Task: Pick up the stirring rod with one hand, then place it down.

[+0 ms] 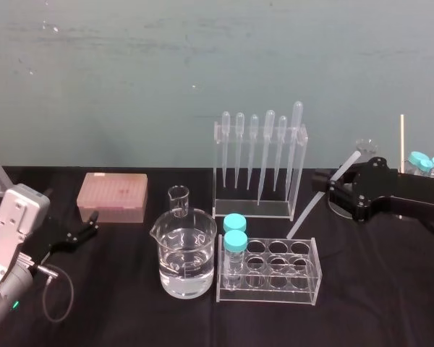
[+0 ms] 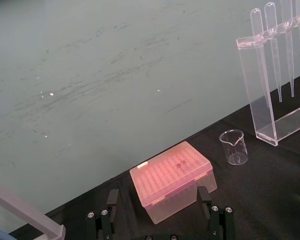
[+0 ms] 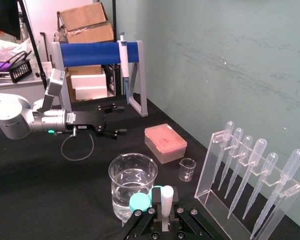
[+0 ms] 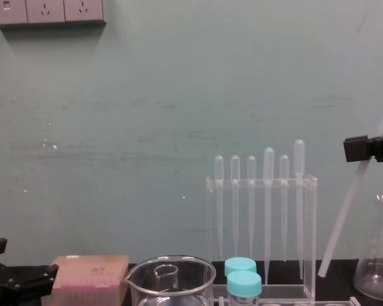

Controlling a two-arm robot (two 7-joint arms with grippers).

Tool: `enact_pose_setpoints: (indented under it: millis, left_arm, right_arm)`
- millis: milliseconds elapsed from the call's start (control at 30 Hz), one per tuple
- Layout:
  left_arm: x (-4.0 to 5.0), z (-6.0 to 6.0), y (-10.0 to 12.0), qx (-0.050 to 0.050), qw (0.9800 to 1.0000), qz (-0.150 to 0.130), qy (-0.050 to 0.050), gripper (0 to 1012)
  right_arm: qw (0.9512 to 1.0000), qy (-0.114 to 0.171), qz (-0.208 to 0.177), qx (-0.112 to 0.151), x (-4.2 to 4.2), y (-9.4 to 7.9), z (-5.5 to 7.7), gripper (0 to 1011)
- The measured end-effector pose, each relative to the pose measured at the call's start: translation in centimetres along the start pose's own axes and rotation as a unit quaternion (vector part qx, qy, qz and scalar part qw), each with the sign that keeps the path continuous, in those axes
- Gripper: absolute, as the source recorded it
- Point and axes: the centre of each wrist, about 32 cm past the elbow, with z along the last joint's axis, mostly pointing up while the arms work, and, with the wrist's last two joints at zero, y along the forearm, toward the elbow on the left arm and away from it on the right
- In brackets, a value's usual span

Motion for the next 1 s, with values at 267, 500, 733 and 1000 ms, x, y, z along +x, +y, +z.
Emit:
enact_pose_setpoints:
  millis: [267, 500, 733, 1000]
  left_arm:
    - [0.00, 0.00, 0.00, 0.000, 1.0000, 0.000, 0.000, 1000]
    - [0.00, 0.00, 0.00, 0.000, 1.0000, 0.000, 0.000, 1000]
    - [0.00, 0.00, 0.00, 0.000, 1.0000, 0.000, 0.000, 1000]
    - [0.00, 0.00, 0.00, 0.000, 1.0000, 0.000, 0.000, 1000]
  right_arm:
    - [1.0000, -0.003, -0.002, -0.002, -0.27, -0.12, 0.10, 77]
    - [1.0000, -0.005, -0.003, -0.005, -0.42, -0.25, 0.03, 77]
    - [0.9999, -0.009, -0.004, -0.009, -0.47, -0.17, 0.13, 78]
    - [0.9999, -0.012, -0.003, -0.012, -0.38, 0.07, 0.23, 78]
